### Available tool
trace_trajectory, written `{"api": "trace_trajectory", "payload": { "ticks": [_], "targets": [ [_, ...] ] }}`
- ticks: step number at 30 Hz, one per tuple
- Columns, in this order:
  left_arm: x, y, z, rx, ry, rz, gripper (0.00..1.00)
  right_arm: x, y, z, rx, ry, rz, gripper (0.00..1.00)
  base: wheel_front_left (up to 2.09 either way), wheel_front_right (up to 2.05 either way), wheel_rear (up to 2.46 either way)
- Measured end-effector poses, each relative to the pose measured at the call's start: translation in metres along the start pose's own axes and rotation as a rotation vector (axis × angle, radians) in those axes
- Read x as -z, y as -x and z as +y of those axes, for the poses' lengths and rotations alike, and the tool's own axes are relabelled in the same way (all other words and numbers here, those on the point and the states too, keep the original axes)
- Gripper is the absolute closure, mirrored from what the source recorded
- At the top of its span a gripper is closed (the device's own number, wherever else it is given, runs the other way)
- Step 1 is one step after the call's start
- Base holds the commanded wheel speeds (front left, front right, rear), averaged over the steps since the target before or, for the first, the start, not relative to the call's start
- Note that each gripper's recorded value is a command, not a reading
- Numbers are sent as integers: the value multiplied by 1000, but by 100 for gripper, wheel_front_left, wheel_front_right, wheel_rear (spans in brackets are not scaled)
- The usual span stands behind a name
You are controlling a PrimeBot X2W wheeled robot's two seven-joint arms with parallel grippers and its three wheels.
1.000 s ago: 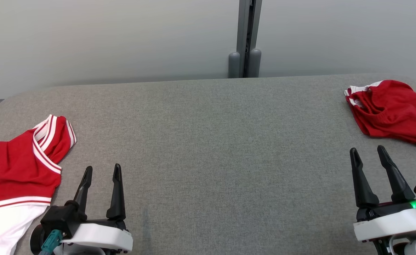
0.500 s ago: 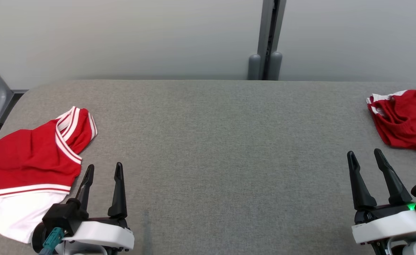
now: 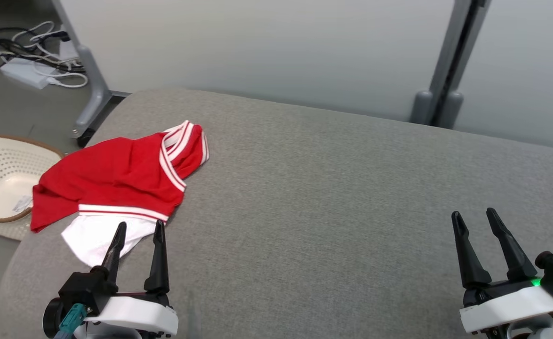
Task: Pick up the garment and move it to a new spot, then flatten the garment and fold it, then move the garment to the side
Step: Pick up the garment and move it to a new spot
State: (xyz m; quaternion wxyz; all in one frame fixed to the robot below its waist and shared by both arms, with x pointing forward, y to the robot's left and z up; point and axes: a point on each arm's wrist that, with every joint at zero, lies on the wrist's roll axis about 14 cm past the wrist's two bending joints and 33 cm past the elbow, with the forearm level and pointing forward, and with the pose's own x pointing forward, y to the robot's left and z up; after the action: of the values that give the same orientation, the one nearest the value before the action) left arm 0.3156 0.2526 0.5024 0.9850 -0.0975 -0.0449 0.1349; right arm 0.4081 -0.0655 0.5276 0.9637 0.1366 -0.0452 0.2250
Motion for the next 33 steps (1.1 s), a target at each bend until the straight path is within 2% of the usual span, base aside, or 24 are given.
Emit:
{"api": "trace_trajectory", "payload": {
  "ticks": [12,25,33],
  "targets": [
    [-15,40,61,-184,-14,-42,0,29,-28,74,-223,-39,78,0,0,0,0],
    [-17,43,72,-220,-22,-43,0,36,-34,85,-254,-68,95,0,0,0,0],
    [-32,16,61,-162,-46,-80,0,37,-34,74,-224,-79,98,0,0,0,0]
  ]
}}
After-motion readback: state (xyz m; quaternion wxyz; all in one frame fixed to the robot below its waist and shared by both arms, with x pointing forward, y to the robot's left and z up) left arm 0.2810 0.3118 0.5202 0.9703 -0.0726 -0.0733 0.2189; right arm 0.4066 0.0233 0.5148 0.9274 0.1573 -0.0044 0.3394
